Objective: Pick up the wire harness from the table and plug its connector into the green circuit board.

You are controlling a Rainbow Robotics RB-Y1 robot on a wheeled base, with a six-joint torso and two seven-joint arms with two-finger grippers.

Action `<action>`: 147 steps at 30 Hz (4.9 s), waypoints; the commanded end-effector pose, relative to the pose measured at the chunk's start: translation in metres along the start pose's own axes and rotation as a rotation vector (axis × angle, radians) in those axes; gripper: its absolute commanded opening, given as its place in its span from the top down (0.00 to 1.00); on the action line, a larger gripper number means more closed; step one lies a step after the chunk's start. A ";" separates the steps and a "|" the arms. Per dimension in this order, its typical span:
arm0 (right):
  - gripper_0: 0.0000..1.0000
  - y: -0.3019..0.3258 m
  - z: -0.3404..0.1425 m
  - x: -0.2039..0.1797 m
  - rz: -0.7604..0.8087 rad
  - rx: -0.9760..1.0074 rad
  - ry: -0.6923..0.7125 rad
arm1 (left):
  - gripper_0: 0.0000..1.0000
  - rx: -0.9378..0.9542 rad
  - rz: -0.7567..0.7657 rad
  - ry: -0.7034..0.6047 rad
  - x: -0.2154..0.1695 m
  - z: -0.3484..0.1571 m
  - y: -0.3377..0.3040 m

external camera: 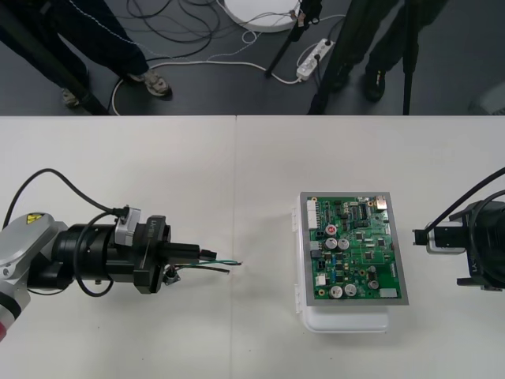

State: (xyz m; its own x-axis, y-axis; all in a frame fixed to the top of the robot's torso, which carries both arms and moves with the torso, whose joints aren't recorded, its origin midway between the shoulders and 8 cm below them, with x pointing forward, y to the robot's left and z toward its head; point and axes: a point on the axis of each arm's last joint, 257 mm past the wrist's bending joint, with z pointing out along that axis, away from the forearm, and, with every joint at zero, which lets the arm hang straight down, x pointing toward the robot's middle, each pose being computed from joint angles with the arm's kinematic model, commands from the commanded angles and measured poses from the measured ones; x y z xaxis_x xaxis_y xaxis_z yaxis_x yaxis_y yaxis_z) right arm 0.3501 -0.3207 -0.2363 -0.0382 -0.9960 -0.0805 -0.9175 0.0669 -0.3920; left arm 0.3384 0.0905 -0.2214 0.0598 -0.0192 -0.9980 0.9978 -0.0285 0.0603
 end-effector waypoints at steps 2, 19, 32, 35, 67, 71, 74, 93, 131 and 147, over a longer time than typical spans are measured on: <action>0.00 -0.011 -0.003 -0.006 -0.030 -0.007 -0.008 | 1.00 0.072 0.162 -0.035 -0.018 0.022 0.003; 0.00 -0.012 0.018 -0.047 -0.188 0.008 -0.036 | 1.00 0.094 0.257 -0.003 -0.007 0.074 0.011; 0.00 0.001 0.031 -0.041 -0.169 -0.038 -0.025 | 1.00 0.057 0.312 -0.028 -0.012 0.101 0.022; 0.00 0.001 0.033 -0.040 -0.174 -0.033 -0.018 | 1.00 0.045 0.326 -0.016 -0.008 0.106 0.025; 0.00 -0.014 0.041 -0.049 -0.148 -0.030 -0.031 | 1.00 -0.029 0.306 -0.044 -0.001 0.134 0.038; 0.00 -0.013 0.041 -0.058 -0.145 -0.035 -0.053 | 1.00 -0.038 0.306 -0.063 -0.006 0.134 0.040; 0.00 -0.014 0.041 -0.062 -0.142 -0.034 -0.062 | 1.00 -0.040 0.311 -0.069 -0.008 0.134 0.041; 0.00 -0.007 0.048 -0.074 -0.147 -0.039 -0.079 | 1.00 -0.038 0.310 -0.084 -0.012 0.144 0.039; 0.00 -0.005 0.050 -0.080 -0.101 -0.047 -0.082 | 1.00 0.004 0.275 -0.075 -0.002 0.162 0.023; 0.00 -0.002 0.050 -0.082 -0.070 -0.060 -0.091 | 1.00 0.006 0.266 -0.065 0.002 0.166 0.022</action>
State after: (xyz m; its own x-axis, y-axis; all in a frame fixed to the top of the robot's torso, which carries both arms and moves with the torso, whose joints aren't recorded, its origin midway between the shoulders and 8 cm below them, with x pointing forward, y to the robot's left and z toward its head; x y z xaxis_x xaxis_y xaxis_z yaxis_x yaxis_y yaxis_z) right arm 0.3702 -0.2469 -0.2819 0.0669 -0.9907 -0.1184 -0.9410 -0.0232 -0.3376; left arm 0.3502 -0.0523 -0.2370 0.2300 -0.0639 -0.9711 0.9725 -0.0225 0.2318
